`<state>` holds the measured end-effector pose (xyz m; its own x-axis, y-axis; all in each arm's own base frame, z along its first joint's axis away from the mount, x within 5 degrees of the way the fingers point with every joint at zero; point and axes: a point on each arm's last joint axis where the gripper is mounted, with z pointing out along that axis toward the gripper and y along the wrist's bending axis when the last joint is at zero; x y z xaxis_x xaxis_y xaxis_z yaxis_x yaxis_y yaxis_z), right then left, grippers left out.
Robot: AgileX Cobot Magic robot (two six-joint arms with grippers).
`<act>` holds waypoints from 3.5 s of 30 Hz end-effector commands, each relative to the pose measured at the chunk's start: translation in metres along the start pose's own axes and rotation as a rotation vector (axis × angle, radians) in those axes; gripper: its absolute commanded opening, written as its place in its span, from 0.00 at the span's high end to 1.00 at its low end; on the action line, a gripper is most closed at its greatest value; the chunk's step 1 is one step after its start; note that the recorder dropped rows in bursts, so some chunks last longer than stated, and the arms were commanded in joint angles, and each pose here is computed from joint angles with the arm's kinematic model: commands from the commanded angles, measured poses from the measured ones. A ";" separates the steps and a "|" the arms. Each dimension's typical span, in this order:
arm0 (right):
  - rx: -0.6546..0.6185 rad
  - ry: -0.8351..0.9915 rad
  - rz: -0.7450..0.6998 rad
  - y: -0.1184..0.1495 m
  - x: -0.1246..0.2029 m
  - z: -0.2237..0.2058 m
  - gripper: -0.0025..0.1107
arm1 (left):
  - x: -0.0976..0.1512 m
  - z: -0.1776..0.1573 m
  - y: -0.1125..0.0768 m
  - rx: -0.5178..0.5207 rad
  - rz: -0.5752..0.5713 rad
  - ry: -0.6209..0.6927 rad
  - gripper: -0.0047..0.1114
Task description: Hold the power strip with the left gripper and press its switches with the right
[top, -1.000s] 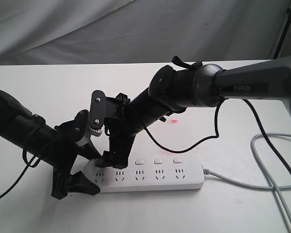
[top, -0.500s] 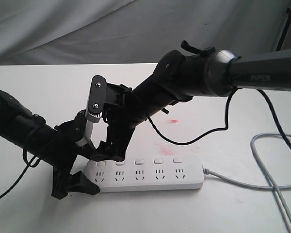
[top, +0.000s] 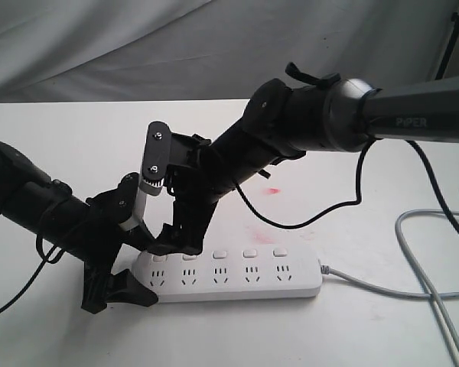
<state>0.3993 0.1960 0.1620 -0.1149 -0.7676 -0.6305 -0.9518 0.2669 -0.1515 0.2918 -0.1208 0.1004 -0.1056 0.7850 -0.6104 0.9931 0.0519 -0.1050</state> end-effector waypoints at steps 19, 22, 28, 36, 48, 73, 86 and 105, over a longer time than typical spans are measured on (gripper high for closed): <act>-0.010 0.045 0.050 -0.014 0.026 -0.016 0.05 | 0.001 0.001 0.002 -0.036 -0.001 0.018 0.96; -0.008 0.042 0.053 -0.014 0.026 -0.016 0.05 | 0.001 0.001 0.002 -0.036 -0.001 0.018 0.96; -0.012 0.057 0.048 -0.014 0.034 -0.005 0.05 | 0.001 0.001 0.002 -0.036 -0.001 0.018 0.96; -0.009 0.058 0.049 -0.014 0.035 -0.003 0.05 | 0.001 0.001 0.002 -0.036 -0.001 0.018 0.96; 0.001 0.071 0.053 -0.015 0.042 0.005 0.05 | 0.001 0.001 0.002 -0.036 -0.001 0.018 0.96; -0.025 0.169 -0.017 -0.013 0.059 0.018 0.05 | 0.001 0.001 0.002 -0.036 -0.001 0.018 0.96; -0.041 0.196 -0.070 -0.004 0.053 0.027 0.05 | 0.001 0.001 0.002 -0.036 -0.001 0.018 0.96; -0.030 0.145 -0.023 -0.005 0.043 0.019 0.05 | 0.001 0.001 0.002 -0.036 -0.001 0.018 0.96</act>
<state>0.4107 0.1686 0.1284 -0.1552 -0.8350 -0.5279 -0.9505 0.2718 -0.1506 0.2922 -0.1207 0.1003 -0.1067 0.7855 -0.6096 0.9932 0.0554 -0.1025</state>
